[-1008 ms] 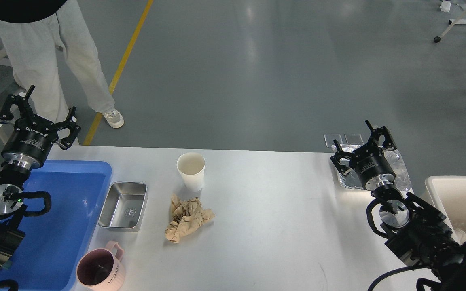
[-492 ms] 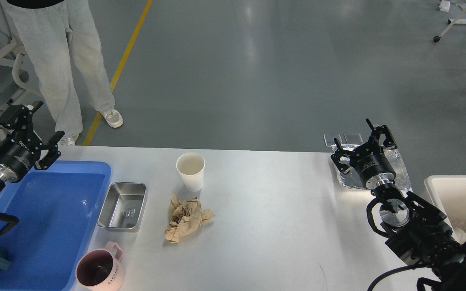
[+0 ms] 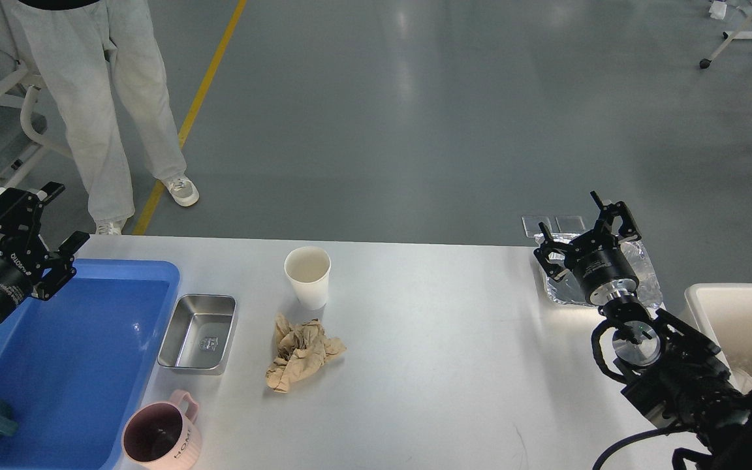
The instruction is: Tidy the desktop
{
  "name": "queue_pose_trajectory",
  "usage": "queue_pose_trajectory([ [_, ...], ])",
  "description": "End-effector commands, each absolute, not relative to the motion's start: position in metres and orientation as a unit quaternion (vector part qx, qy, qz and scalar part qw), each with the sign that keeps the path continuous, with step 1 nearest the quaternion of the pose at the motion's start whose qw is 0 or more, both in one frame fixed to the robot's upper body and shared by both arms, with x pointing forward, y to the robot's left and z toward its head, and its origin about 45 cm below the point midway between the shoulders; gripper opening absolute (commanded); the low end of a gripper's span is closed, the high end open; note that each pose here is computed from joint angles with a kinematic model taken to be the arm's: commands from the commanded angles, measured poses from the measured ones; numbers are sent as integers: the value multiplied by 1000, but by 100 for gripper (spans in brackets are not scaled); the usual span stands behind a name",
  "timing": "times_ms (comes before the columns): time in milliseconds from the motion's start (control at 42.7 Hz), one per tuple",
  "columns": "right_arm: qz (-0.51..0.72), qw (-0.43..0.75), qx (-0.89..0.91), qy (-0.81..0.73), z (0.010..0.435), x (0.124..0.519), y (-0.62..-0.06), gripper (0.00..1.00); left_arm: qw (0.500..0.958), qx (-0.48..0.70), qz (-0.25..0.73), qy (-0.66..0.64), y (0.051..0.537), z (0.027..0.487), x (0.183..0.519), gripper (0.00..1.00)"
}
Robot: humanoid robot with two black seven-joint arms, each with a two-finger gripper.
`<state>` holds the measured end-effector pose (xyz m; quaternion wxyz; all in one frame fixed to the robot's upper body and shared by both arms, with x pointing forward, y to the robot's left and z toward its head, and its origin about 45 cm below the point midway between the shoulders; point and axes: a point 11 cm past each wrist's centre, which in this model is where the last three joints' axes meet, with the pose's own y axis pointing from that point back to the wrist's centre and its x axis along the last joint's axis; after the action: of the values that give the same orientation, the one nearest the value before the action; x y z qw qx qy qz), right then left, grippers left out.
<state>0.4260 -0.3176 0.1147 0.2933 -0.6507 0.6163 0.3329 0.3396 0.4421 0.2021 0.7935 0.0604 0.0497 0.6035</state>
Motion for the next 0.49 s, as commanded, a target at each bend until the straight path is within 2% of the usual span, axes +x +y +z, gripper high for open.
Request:
queue_pose_trajectory([
  [0, 333, 293, -651, 616, 114, 426, -317, 100, 802, 123, 583, 42, 447, 205, 324, 95],
  [187, 334, 294, -651, 616, 114, 426, -316, 100, 803, 215, 556, 18, 468, 219, 305, 97],
  [469, 335, 295, -651, 614, 114, 425, -315, 100, 790, 279, 545, 3, 492, 235, 286, 97],
])
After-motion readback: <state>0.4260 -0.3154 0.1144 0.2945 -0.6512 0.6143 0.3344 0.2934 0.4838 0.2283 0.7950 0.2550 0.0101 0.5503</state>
